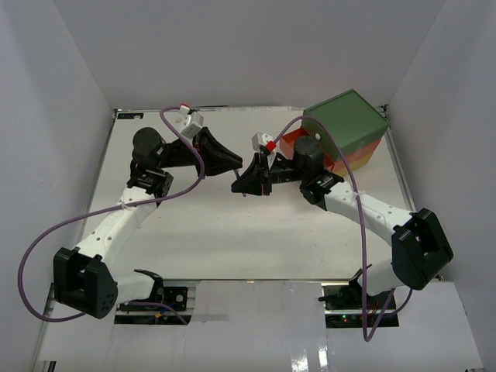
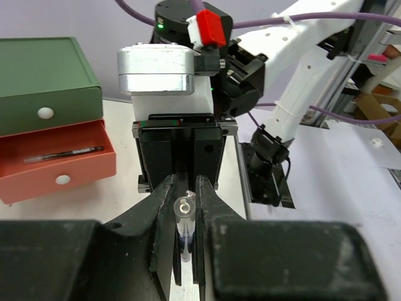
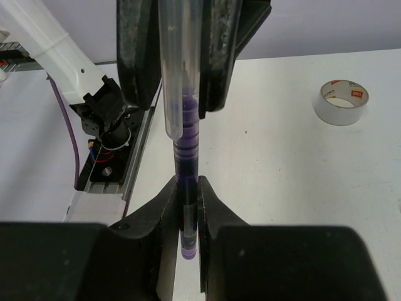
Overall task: Sort the stationery into containers
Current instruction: Close the pen cap on the pen, then place the pen in the drawer.
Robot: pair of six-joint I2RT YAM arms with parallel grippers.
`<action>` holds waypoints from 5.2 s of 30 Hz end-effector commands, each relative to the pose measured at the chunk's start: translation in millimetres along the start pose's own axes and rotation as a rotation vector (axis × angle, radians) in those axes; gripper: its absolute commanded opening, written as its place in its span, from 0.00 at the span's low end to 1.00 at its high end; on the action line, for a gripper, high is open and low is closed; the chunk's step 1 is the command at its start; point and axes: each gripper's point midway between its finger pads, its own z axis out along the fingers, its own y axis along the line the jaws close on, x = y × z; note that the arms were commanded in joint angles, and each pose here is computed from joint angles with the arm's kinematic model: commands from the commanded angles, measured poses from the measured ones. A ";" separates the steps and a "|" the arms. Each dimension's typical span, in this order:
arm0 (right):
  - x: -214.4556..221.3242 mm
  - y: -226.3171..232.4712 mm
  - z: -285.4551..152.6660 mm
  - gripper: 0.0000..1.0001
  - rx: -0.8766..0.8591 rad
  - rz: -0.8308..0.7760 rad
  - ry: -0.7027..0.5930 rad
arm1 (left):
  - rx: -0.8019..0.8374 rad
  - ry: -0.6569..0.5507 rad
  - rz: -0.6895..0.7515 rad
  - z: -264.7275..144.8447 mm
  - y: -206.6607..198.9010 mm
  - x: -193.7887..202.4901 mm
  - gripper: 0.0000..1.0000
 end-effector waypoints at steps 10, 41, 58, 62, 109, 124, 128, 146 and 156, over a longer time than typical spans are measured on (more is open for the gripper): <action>-46.6 -17.0 -6.1 0.08 0.164 -0.074 -0.129 | -0.125 0.017 -0.072 -6.2 4.6 24.3 0.04; -130.7 8.1 -10.2 0.08 0.069 -0.226 -0.276 | -0.043 0.081 -0.232 -6.2 -3.7 73.9 0.00; -151.9 6.0 -19.3 0.08 0.092 -0.318 -0.327 | -0.041 0.116 -0.409 0.7 -8.0 94.0 0.00; -154.0 5.7 -21.1 0.08 0.095 -0.328 -0.333 | -0.040 0.123 -0.429 1.2 -7.2 97.6 0.00; 37.8 -23.9 -15.9 0.08 0.129 0.104 -0.030 | -0.207 -0.120 0.011 13.1 22.1 -25.2 0.66; 44.8 -141.0 -161.9 0.08 1.092 -0.027 0.425 | -1.112 -0.005 -0.249 -107.2 132.9 49.9 0.91; 34.1 -160.4 -209.4 0.09 1.298 -0.090 0.547 | -1.262 0.121 -0.385 -140.0 148.5 100.4 0.95; 61.2 -198.2 -244.2 0.41 1.364 -0.045 0.717 | -1.259 0.168 -0.431 -146.8 148.4 122.6 0.96; 19.9 -181.5 -210.2 0.63 1.230 -0.056 0.546 | -1.244 0.158 -0.433 -144.2 146.0 119.5 0.96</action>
